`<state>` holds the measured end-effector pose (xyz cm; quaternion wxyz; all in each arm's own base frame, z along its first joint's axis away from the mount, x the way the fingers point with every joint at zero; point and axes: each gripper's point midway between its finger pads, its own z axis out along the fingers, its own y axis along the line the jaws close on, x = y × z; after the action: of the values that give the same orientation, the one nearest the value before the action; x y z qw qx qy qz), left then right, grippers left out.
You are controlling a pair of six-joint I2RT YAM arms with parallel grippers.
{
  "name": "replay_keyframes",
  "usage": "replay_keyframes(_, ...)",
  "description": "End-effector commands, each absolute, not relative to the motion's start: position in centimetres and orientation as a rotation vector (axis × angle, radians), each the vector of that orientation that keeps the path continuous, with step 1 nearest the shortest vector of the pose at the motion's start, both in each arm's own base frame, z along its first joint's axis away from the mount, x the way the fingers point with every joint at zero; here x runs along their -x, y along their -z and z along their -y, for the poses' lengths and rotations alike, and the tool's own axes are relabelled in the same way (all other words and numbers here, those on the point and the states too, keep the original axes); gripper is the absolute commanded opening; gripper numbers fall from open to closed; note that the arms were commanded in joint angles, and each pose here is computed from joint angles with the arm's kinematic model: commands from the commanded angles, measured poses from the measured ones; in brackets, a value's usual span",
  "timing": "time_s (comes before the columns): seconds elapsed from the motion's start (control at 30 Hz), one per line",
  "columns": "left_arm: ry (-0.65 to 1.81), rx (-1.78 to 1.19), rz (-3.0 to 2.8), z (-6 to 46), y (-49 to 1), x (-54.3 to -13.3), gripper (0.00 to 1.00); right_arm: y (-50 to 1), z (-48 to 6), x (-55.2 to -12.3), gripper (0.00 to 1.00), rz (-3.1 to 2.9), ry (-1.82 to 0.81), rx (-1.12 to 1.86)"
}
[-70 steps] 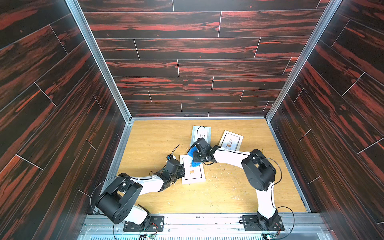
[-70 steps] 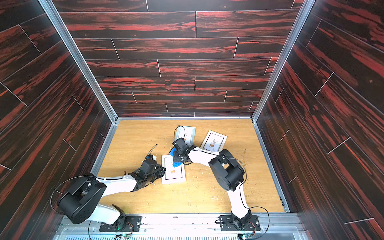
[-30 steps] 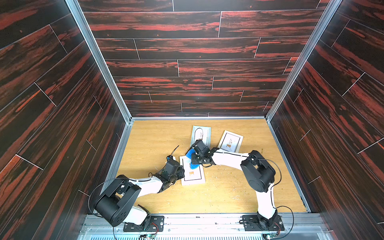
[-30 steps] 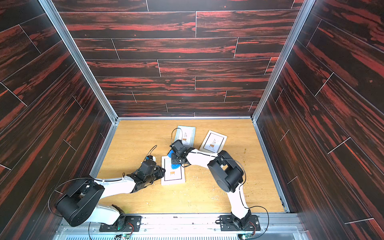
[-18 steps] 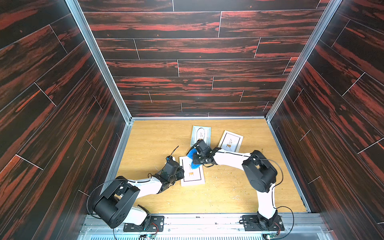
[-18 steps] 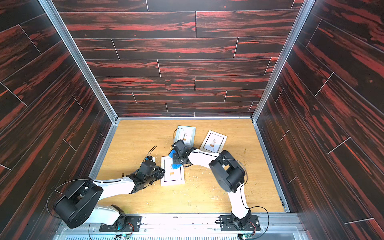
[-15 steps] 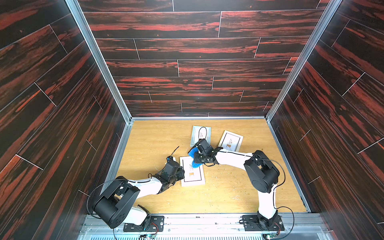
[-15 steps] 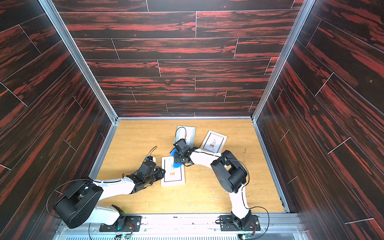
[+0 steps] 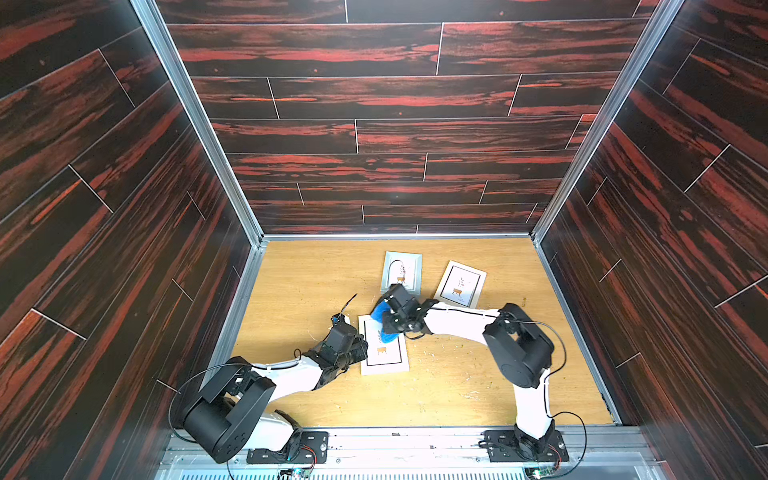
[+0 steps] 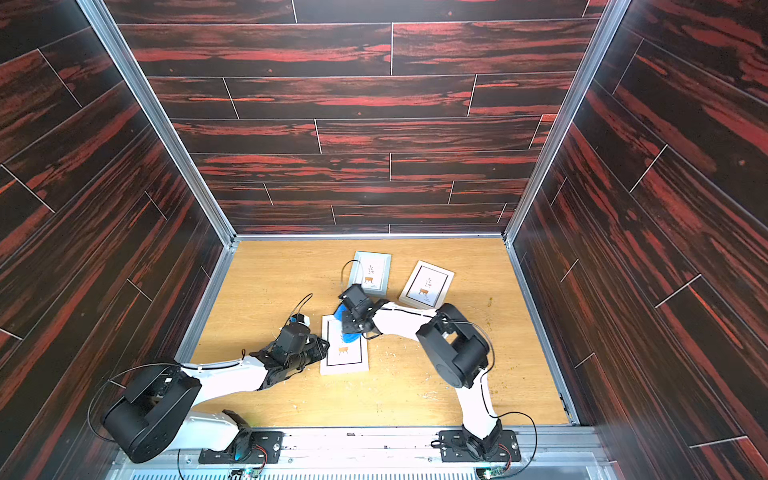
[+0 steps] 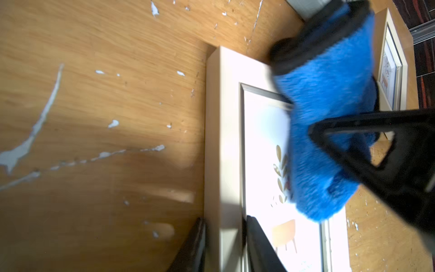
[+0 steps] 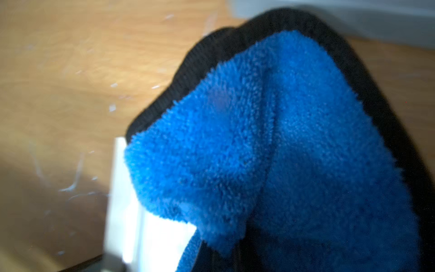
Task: Wipe the picture frame with a cloth
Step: Wipe the dirt from the picture frame, then adjust the cleaning item.
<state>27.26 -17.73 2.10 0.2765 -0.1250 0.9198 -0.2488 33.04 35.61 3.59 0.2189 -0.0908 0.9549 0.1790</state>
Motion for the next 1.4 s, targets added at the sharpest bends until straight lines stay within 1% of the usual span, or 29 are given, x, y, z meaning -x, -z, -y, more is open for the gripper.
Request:
replay_keyframes(0.0,0.507,0.344,-2.668,15.2,1.9,-23.2,0.35,-3.4,-34.6,-32.1,0.00,-2.644,-0.451,0.285)
replay_keyframes(0.1,0.490,0.332,-2.661,15.0,1.2,-23.4,0.38,-4.4,-35.3,-31.4,0.00,-2.601,-0.497,0.315)
replay_keyframes(0.2,0.489,0.329,-2.622,14.8,-0.1,-23.8,0.43,-5.8,-35.1,-31.3,0.00,-2.545,-0.532,0.333)
replay_keyframes(0.33,0.497,0.318,-2.540,14.5,-2.5,-24.5,0.54,-7.0,-34.9,-30.8,0.00,-2.488,-0.571,0.388)
replay_keyframes(0.47,0.514,0.287,-2.431,14.1,-5.5,-25.2,0.60,-8.4,-35.2,-29.9,0.00,-2.426,-0.652,0.450)
replay_keyframes(0.57,0.617,0.237,-2.302,14.7,-8.5,-25.5,0.65,-9.8,-36.1,-28.7,0.00,-2.367,-0.763,0.515)
replay_keyframes(0.7,0.841,0.161,-2.054,16.4,-13.5,-25.7,0.72,-12.3,-37.8,-26.7,0.00,-2.258,-0.919,0.605)
replay_keyframes(0.77,0.906,0.138,-1.990,16.9,-14.8,-25.5,0.75,-13.7,-38.7,-25.6,0.00,-2.202,-1.006,0.646)
replay_keyframes(0.93,1.022,0.077,-1.929,18.5,-16.6,-25.3,0.76,-16.7,-40.3,-23.1,0.00,-2.074,-1.182,0.733)
replay_keyframes(1.07,1.122,0.034,-1.873,19.7,-18.0,-25.1,0.76,-17.5,-41.0,-21.9,0.00,-2.031,-1.215,0.775)
replay_keyframes(1.17,1.149,0.032,-1.853,20.0,-18.3,-25.1,0.76,-17.5,-41.2,-21.4,0.00,-2.023,-1.234,0.794)
replay_keyframes(1.37,1.130,0.093,-1.824,19.2,-18.3,-25.5,0.64,-18.6,-41.5,-19.7,0.00,-1.938,-1.320,0.847)
